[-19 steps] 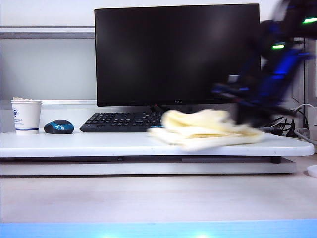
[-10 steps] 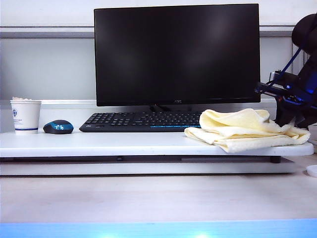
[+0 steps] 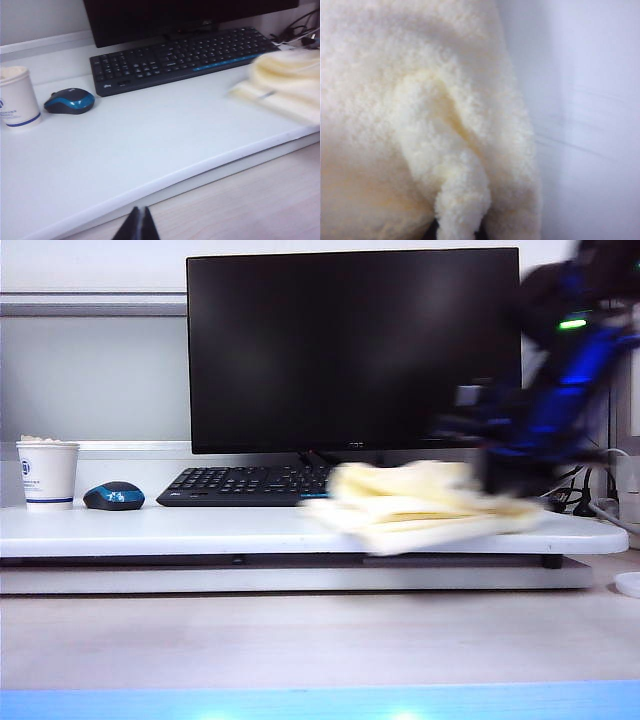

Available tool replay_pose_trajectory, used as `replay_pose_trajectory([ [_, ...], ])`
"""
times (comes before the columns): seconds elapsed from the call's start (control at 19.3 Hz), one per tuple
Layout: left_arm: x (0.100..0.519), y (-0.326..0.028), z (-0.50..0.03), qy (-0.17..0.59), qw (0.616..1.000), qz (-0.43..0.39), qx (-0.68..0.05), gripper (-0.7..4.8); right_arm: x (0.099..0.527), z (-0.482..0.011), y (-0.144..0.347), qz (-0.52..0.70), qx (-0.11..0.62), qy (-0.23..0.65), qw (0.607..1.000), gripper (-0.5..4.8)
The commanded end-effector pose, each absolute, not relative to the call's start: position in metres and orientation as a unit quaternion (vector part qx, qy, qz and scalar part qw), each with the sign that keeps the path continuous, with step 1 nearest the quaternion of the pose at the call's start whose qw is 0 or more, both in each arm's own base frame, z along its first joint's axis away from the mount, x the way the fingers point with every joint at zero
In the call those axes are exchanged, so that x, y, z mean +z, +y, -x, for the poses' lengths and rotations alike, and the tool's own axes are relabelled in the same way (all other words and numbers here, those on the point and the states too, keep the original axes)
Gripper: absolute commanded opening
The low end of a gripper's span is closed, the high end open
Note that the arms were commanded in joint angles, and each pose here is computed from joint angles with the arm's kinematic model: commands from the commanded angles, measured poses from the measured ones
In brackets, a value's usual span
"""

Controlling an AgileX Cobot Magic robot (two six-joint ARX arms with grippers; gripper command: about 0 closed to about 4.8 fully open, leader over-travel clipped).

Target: Wipe the tabletop with a clean cloth to remove dust and stains.

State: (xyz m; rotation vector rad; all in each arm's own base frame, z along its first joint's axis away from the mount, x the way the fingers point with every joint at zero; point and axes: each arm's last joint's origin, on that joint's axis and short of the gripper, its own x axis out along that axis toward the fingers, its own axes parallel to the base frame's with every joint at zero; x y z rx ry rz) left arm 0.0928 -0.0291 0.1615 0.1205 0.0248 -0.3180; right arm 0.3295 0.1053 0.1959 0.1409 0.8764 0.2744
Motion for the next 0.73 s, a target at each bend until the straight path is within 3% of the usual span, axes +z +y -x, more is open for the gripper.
replay_pose_trajectory([
  [0.05, 0.162, -0.029, -0.093, 0.009, 0.985, -0.06, -0.161, -0.06, 0.178, -0.34, 0.146, -0.074, 0.166, 0.466, 0.866, -0.04],
  [0.73, 0.162, -0.029, -0.093, 0.009, 0.985, -0.059, -0.162, -0.06, 0.18, -0.38, 0.315, -0.059, 0.306, 0.447, 0.839, -0.04],
])
